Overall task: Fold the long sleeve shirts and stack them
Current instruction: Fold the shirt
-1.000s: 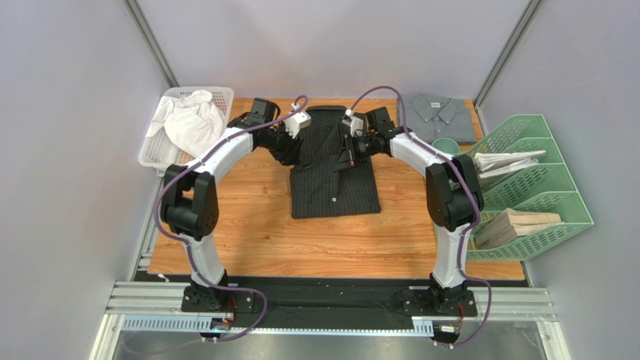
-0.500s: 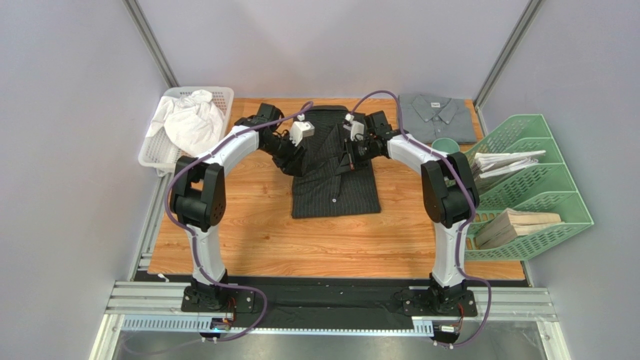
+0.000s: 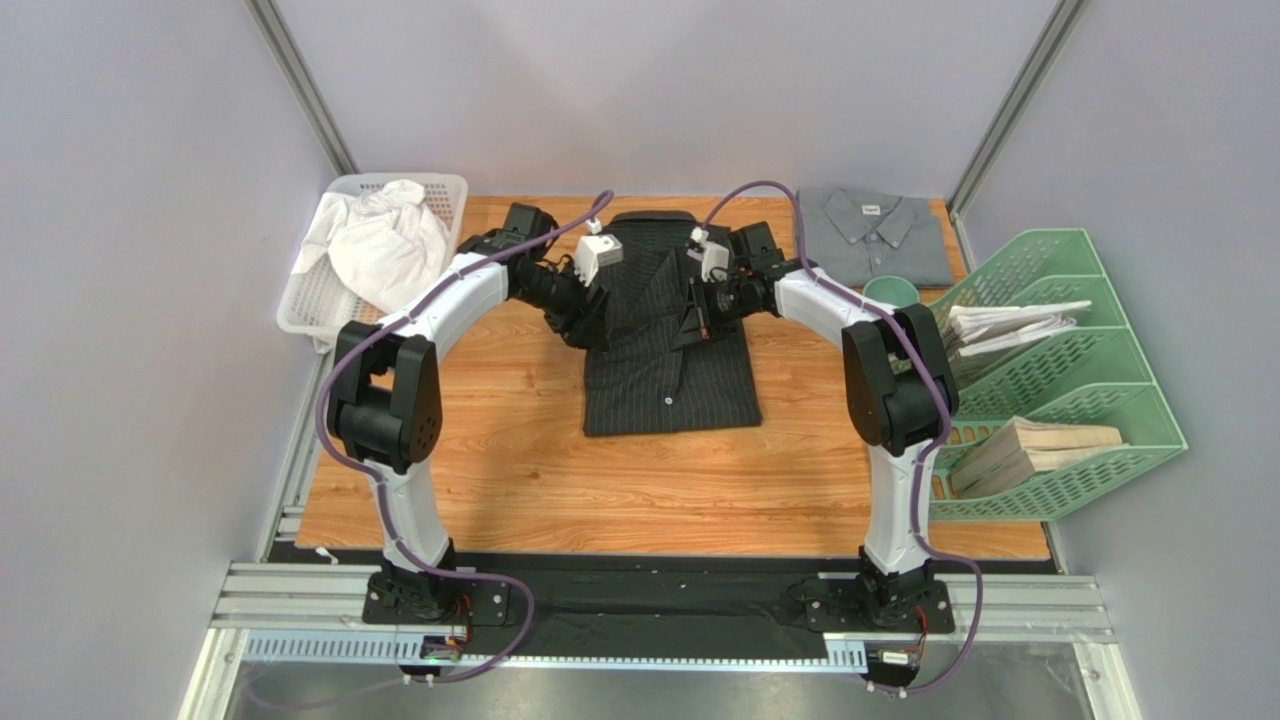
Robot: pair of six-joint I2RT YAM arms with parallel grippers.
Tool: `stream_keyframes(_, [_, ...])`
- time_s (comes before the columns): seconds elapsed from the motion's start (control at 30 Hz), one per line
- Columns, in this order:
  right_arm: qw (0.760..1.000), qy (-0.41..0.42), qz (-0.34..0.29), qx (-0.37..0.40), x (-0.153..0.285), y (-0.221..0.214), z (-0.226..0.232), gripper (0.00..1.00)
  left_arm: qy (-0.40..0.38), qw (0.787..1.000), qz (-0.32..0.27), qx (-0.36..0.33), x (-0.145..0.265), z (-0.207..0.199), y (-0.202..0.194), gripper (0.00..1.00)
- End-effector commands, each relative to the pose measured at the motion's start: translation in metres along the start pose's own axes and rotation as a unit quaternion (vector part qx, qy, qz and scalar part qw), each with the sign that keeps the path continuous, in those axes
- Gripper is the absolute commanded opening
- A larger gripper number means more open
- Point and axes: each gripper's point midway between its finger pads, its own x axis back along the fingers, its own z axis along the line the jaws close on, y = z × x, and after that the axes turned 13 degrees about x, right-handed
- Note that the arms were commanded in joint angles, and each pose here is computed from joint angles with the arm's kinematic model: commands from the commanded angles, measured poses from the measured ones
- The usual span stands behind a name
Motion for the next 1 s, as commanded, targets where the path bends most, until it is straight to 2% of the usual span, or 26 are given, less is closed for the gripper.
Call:
stream_keyframes(0.0, [1.000,-0.004,-0.008,0.011,0.000,0.005,-0.005,0.00,0.021,1.000,0.012,0.003,-0.005,0.013,0.000,0.66])
stream_keyframes(0.1, [1.000,-0.004,-0.009,0.010,0.000,0.005,-0.005,0.00,0.028,0.999,0.033,0.006,-0.011,0.021,-0.002,0.66])
stream_keyframes(0.2, [1.000,-0.004,-0.009,0.009,0.000,0.006,-0.007,0.00,0.017,0.999,0.048,-0.004,-0.016,0.022,-0.001,0.55])
stream_keyframes(0.23, [1.000,-0.003,-0.007,0.009,-0.001,0.005,-0.006,0.00,0.018,0.999,0.042,-0.012,-0.015,0.022,0.007,0.44])
stream_keyframes(0.4, [1.000,-0.003,-0.009,0.007,0.000,0.008,-0.007,0.00,0.012,0.999,0.039,-0.009,-0.021,0.028,0.020,0.09])
stream_keyframes(0.5, [1.000,-0.001,-0.008,0.006,0.000,0.009,-0.008,0.00,0.016,0.999,0.034,-0.013,-0.024,0.033,0.029,0.00])
stream_keyframes(0.67, [1.000,-0.003,-0.009,0.003,-0.001,0.012,-0.010,0.00,0.012,0.999,0.022,-0.023,-0.021,0.033,0.038,0.00])
stream_keyframes(0.73, [1.000,-0.003,-0.010,0.001,0.000,0.013,-0.010,0.00,-0.028,0.999,0.039,-0.021,-0.011,0.019,0.025,0.21])
stream_keyframes(0.8, [1.000,-0.003,-0.011,-0.001,0.000,0.014,-0.011,0.00,-0.028,0.998,0.041,-0.029,0.000,0.011,0.019,0.44])
stream_keyframes(0.93, [1.000,-0.004,-0.009,-0.001,0.000,0.012,-0.012,0.00,-0.024,0.996,0.082,-0.025,0.003,0.009,-0.007,0.64])
stream_keyframes(0.97, [1.000,-0.005,-0.008,-0.001,0.000,0.012,-0.012,0.00,-0.028,0.995,0.091,-0.014,0.004,0.008,-0.012,0.66])
